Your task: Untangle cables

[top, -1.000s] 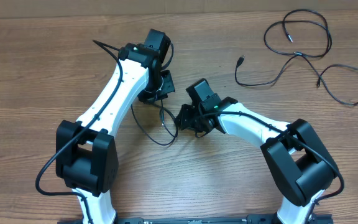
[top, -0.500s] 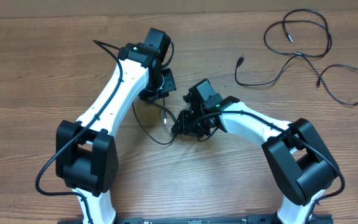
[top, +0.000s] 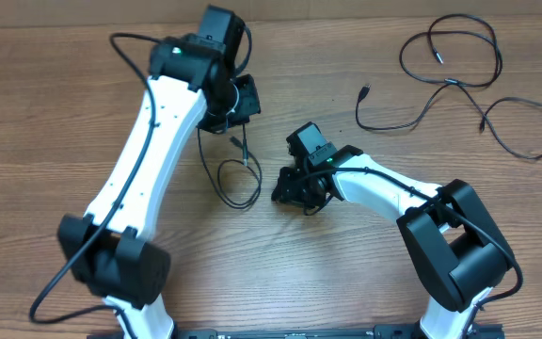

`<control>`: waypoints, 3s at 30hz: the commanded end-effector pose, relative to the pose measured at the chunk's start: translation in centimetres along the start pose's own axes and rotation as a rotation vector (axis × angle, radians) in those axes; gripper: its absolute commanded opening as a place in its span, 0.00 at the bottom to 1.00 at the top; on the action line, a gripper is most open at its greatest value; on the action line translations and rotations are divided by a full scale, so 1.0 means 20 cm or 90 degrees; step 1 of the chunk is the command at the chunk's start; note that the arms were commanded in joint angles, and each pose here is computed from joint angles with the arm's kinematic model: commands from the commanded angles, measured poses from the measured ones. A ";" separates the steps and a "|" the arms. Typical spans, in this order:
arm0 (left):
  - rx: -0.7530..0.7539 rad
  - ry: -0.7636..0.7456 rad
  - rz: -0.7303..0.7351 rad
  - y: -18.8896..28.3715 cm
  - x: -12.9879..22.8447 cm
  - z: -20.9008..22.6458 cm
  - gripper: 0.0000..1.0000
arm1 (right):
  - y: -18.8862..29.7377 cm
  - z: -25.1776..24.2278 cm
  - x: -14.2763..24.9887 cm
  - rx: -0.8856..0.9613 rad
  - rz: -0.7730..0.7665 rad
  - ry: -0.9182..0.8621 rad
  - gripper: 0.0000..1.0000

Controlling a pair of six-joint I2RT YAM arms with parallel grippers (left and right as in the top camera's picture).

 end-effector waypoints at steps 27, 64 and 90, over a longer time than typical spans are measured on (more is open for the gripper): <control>-0.019 0.032 -0.211 0.80 0.33 0.18 0.04 | -0.01 -0.03 -0.04 0.031 -0.043 -0.019 0.73; 0.068 -0.020 -0.078 0.68 0.30 0.06 0.04 | 0.00 0.10 -0.08 -0.104 -0.051 0.090 1.00; 0.224 -0.068 -0.048 0.70 0.31 -0.09 0.04 | 0.02 0.26 -0.17 -0.171 -0.149 -0.152 0.95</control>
Point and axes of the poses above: each gripper's point midway between its finger pads, its own y axis back along the fingers, its own z axis along the line the jaws close on, x = y × z, the point moved 9 cm from there along y, back along the fingers
